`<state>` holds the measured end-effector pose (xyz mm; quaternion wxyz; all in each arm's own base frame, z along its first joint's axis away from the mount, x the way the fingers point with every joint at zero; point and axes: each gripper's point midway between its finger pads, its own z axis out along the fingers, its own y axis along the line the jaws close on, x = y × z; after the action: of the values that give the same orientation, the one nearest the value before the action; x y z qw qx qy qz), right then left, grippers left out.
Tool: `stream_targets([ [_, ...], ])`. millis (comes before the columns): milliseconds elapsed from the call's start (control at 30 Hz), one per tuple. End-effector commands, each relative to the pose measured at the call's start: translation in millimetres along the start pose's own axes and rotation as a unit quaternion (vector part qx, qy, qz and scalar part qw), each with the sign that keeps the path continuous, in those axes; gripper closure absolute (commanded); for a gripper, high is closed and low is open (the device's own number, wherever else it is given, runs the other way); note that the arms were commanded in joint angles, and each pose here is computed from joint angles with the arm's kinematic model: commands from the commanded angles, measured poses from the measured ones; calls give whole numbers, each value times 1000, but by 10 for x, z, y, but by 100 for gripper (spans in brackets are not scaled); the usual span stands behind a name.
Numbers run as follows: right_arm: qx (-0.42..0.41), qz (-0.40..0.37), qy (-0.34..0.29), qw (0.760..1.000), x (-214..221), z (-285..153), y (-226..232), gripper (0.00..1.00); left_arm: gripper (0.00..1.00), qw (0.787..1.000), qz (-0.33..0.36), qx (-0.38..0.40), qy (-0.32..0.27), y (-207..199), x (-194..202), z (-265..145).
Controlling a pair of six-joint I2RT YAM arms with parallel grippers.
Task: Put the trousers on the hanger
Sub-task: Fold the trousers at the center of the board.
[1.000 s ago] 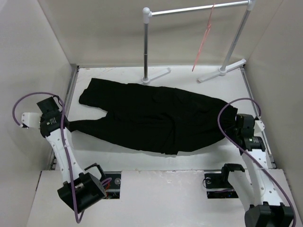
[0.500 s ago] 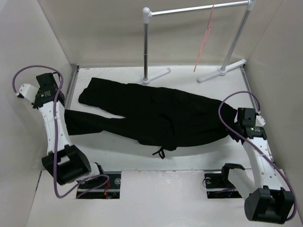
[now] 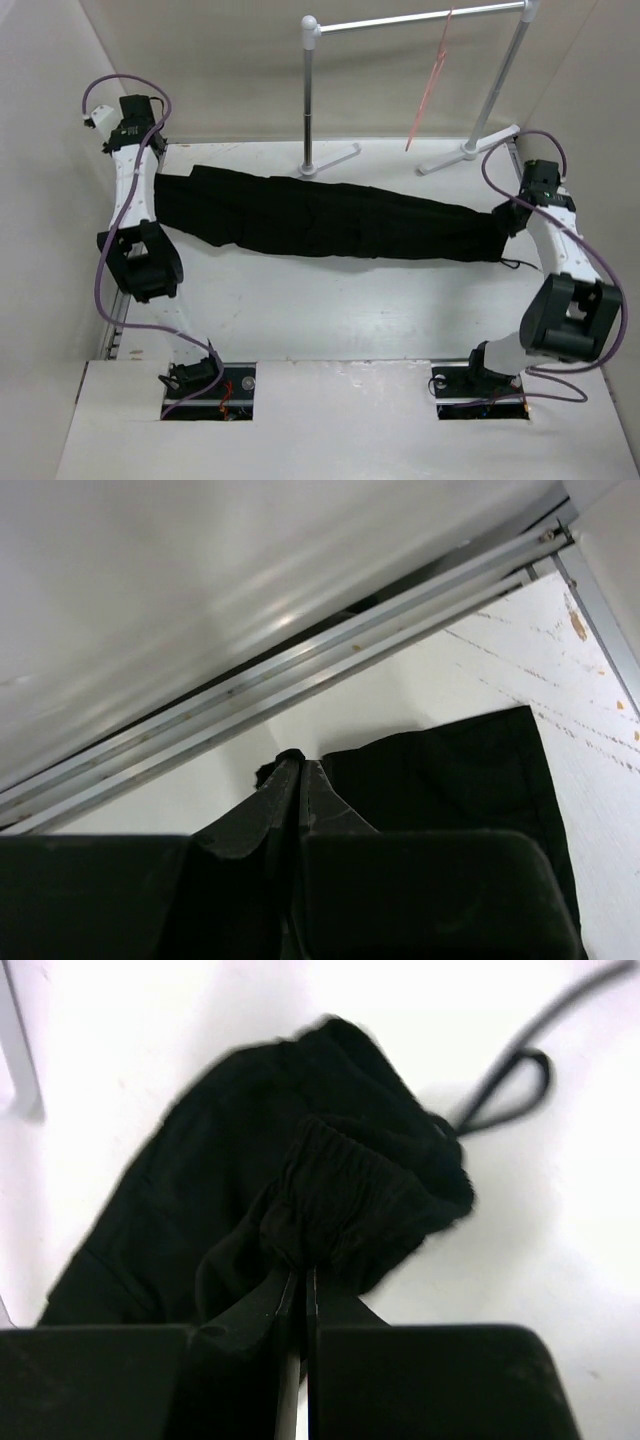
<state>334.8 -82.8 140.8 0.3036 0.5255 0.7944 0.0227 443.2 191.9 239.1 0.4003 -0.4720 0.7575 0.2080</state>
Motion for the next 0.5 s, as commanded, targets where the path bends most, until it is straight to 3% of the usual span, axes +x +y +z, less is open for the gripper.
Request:
stream_targets([
  [0, -14, 0, -54, 998, -477, 165, 343, 97, 99, 999, -6, 3, -44, -202, -303, 116],
  [367, 25, -39, -41, 998, -728, 908, 899, 94, 98, 996, -37, 56, -66, -1022, -332, 656],
  [467, 35, -45, -44, 997, -776, 1022, 951, 89, 91, 991, -61, 83, -82, -1237, -429, 727],
])
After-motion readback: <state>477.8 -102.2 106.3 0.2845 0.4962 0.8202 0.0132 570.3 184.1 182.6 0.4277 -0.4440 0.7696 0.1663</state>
